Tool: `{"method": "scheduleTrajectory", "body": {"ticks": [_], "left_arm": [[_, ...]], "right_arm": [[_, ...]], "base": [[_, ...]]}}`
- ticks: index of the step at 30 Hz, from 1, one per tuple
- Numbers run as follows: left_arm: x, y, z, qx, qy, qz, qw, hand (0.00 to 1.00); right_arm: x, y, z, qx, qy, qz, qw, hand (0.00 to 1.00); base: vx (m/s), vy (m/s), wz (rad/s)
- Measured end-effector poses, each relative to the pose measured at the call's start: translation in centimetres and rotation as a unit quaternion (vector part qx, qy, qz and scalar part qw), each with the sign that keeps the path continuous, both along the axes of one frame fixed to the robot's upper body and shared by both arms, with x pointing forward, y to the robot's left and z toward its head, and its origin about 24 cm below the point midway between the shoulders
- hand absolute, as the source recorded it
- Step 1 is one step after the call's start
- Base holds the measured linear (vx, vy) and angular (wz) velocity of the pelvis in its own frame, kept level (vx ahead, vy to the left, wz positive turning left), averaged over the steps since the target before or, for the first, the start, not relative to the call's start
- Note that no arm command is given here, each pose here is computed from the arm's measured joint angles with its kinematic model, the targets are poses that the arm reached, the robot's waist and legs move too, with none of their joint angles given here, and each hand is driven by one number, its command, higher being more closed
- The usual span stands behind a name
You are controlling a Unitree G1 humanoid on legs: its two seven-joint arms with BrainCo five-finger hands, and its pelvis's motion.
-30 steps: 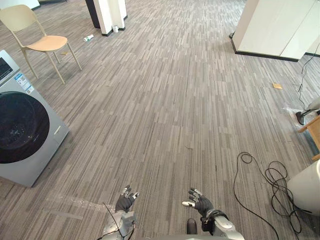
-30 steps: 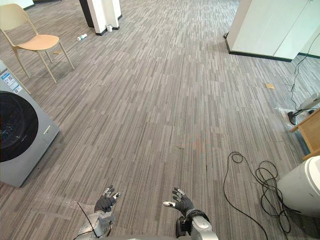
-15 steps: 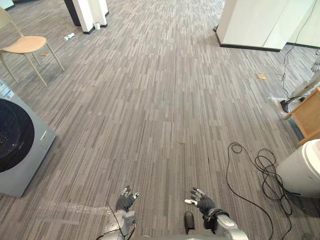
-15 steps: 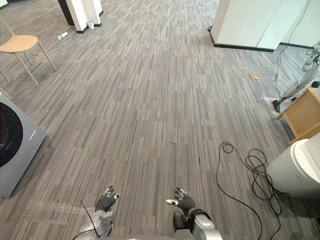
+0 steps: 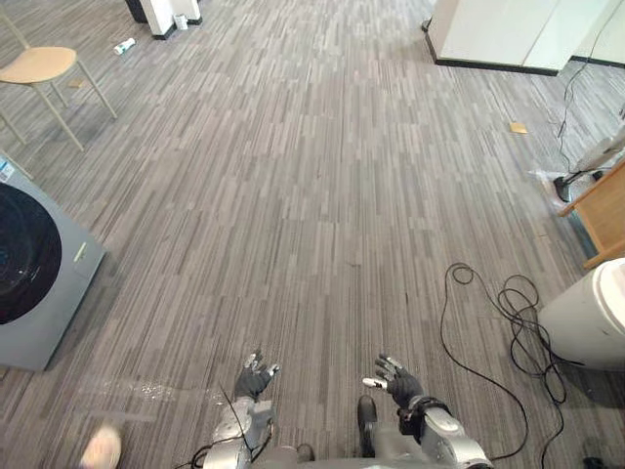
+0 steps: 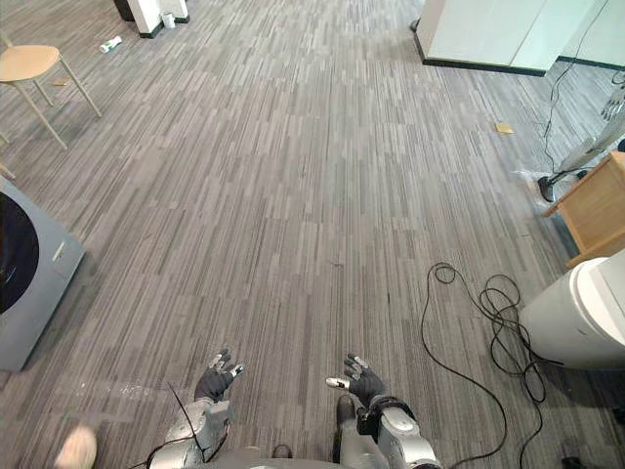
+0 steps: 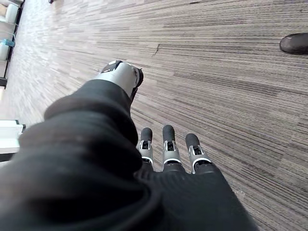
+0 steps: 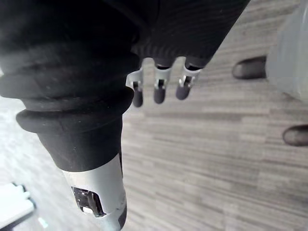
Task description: Organize washtable
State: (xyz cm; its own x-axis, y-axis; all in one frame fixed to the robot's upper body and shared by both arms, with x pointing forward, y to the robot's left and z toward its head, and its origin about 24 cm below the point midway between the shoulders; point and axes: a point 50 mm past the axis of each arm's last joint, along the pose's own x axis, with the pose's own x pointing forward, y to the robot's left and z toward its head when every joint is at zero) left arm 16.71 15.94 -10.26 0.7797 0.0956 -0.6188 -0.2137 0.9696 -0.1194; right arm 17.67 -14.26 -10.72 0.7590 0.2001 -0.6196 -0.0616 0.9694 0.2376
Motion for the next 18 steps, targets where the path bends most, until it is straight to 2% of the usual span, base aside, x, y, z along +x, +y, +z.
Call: {"method": "scheduleTrajectory", "body": {"ticks": [4,8,10,12,18], "left_arm": [[-0.5,0.1,-0.1,0.009,0.006,-0.016,1.000,0.00],[-0.4,-0.1,0.0,0.011,0.001,-0.027,1.000,0.00],[-0.6,-0.8,0.0,0.007,0.002,-0.043,0.999,0.00],[0.2,-1.4,0.3,-0.002,-0.008,-0.058,0.998,0.00],[2.3,-2.5,1.5,-0.030,-0.042,-0.070,0.996,0.00]], "right_arm": [[-1.1,-0.2,-0.2,0.000,0.004,-0.010,1.000,0.00],[-1.3,-0.9,0.0,-0.004,-0.002,-0.023,1.000,0.00],[-1.9,-1.5,0.1,-0.011,-0.006,-0.024,1.000,0.00],[-0.9,-1.4,0.5,-0.018,-0.020,-0.013,1.000,0.00],[0.6,-1.1,0.9,-0.030,-0.034,0.017,0.999,0.00]], "base": [[0.12,-0.003,0.04],[0.39,-0.127,0.35],[0.66,-0.237,0.67],[0.85,-0.339,0.18],[0.71,-0.266,-0.55]]}}
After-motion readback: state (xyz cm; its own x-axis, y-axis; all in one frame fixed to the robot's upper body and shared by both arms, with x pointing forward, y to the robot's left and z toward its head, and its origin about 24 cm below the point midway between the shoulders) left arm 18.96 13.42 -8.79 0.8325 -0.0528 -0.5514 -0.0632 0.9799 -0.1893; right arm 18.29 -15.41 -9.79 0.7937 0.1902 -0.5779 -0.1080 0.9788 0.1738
